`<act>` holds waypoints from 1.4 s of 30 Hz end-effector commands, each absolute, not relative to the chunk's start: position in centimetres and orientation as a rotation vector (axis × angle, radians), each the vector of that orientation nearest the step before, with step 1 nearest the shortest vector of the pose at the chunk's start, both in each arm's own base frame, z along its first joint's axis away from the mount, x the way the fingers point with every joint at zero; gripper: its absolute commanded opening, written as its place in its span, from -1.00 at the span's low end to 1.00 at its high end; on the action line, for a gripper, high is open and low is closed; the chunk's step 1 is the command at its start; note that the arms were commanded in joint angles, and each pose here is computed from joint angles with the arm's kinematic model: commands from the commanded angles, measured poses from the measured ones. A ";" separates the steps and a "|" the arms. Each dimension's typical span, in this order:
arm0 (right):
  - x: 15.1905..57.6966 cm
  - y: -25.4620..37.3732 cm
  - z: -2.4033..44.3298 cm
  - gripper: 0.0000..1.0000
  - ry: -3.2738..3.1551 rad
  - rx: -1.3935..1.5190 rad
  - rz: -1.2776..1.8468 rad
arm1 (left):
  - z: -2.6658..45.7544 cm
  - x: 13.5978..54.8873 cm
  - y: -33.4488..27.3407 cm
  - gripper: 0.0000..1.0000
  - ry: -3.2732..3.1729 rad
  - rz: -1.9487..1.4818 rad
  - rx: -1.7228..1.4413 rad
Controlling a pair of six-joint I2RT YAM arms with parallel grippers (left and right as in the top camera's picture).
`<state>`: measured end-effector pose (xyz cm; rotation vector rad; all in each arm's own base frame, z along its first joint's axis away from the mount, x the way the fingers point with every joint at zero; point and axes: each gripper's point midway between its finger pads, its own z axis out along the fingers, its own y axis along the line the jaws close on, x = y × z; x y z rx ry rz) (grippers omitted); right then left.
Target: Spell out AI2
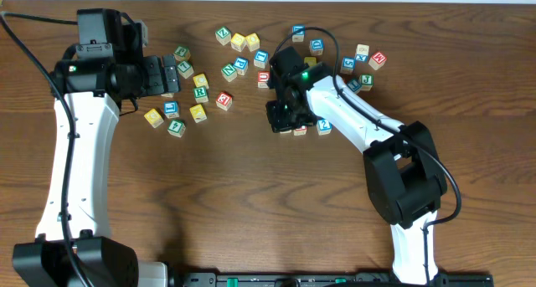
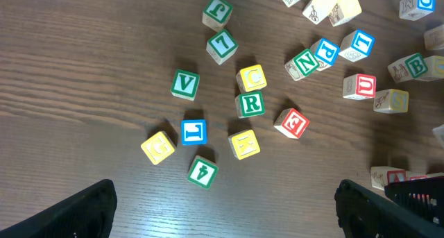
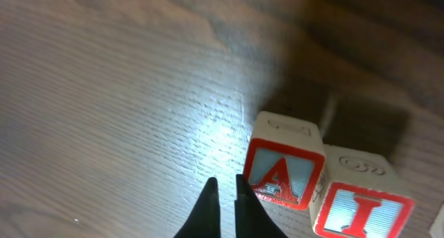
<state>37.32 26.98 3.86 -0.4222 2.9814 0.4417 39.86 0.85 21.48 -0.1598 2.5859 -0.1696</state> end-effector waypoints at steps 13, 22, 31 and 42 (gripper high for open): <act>41.9 25.8 4.9 -0.98 2.833 -0.278 0.261 | 21.4 39.8 0.9 0.99 2.589 -0.168 -0.163; 41.6 26.1 3.8 -0.98 2.850 -0.275 0.239 | 21.4 39.8 0.9 0.99 2.589 -0.167 -0.163; 41.1 26.0 2.0 -0.98 2.896 -0.259 0.224 | 21.4 39.8 0.9 0.99 2.589 -0.168 -0.163; 40.0 25.3 1.7 -0.98 2.945 -0.262 0.193 | 21.4 39.8 0.9 0.99 2.589 -0.168 -0.163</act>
